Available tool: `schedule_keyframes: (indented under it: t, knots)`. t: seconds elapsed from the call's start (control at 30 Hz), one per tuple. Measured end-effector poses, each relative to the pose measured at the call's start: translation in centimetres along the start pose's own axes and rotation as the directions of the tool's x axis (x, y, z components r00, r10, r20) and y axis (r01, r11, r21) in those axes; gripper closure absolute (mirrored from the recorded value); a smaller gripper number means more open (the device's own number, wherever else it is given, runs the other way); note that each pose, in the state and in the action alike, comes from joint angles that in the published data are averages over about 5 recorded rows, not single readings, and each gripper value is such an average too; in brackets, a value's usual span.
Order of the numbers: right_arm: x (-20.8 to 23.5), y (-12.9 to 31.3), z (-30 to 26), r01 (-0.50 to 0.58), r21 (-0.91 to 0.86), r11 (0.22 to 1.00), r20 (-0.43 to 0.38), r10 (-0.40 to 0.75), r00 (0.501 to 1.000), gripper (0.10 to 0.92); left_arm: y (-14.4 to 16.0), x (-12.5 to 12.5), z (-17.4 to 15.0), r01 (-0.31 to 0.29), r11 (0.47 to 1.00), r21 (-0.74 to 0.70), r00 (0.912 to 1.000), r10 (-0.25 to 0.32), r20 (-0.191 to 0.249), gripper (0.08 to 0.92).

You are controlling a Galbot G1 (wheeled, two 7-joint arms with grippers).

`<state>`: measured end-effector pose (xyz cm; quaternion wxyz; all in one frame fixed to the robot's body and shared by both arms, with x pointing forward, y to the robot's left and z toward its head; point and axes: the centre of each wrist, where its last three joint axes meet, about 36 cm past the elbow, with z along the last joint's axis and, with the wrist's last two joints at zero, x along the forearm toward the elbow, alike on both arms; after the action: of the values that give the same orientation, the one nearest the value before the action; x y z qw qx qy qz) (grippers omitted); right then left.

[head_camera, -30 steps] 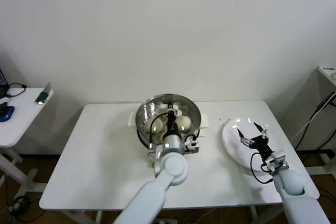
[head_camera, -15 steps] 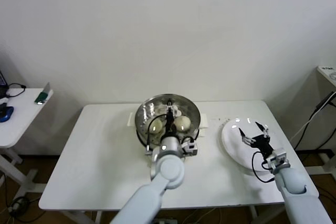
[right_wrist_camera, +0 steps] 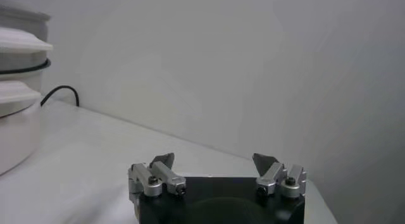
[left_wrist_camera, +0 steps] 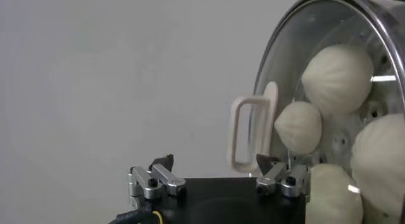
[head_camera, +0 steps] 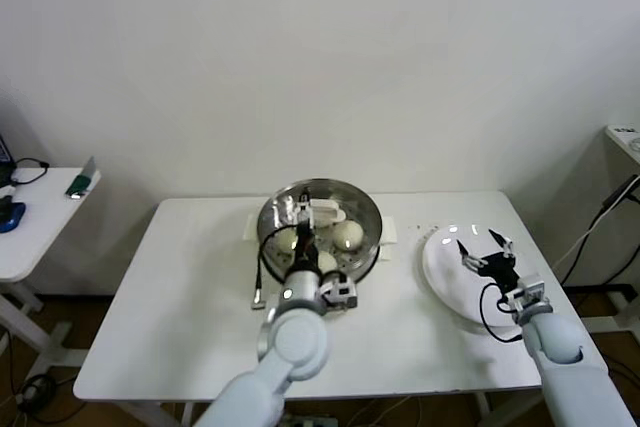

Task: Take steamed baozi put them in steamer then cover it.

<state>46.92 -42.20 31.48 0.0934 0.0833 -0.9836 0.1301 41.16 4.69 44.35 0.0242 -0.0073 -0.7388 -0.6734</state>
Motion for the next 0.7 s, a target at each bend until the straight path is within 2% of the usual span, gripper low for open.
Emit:
schedule_keyframes:
  t: [0.2,0.4,0.6,0.7]
  knots:
    - [0.1,0.2,-0.2,-0.002,0.000,1.000,0.002,0.002,1.000,0.200,1.0,1.8,1.7,0.036,0.998,0.052,0.9993,-0.035,-0.009,0.177]
    - [0.5,0.6,-0.1,-0.005,-0.005,1.000,0.006,0.005,1.000,0.200,2.5,3.4,4.1,0.076,0.987,0.140,0.9966,-0.071,-0.041,0.177]
    - [1.0,1.1,0.0,-0.005,-0.011,1.000,0.011,0.005,1.000,0.200,3.4,4.9,6.8,0.077,0.955,0.285,0.9946,-0.054,-0.089,0.177]
    - [1.4,1.2,-0.1,-0.004,-0.008,1.000,0.017,0.004,1.000,0.200,3.4,5.5,8.5,0.067,0.924,0.377,0.9950,-0.033,-0.095,0.177]
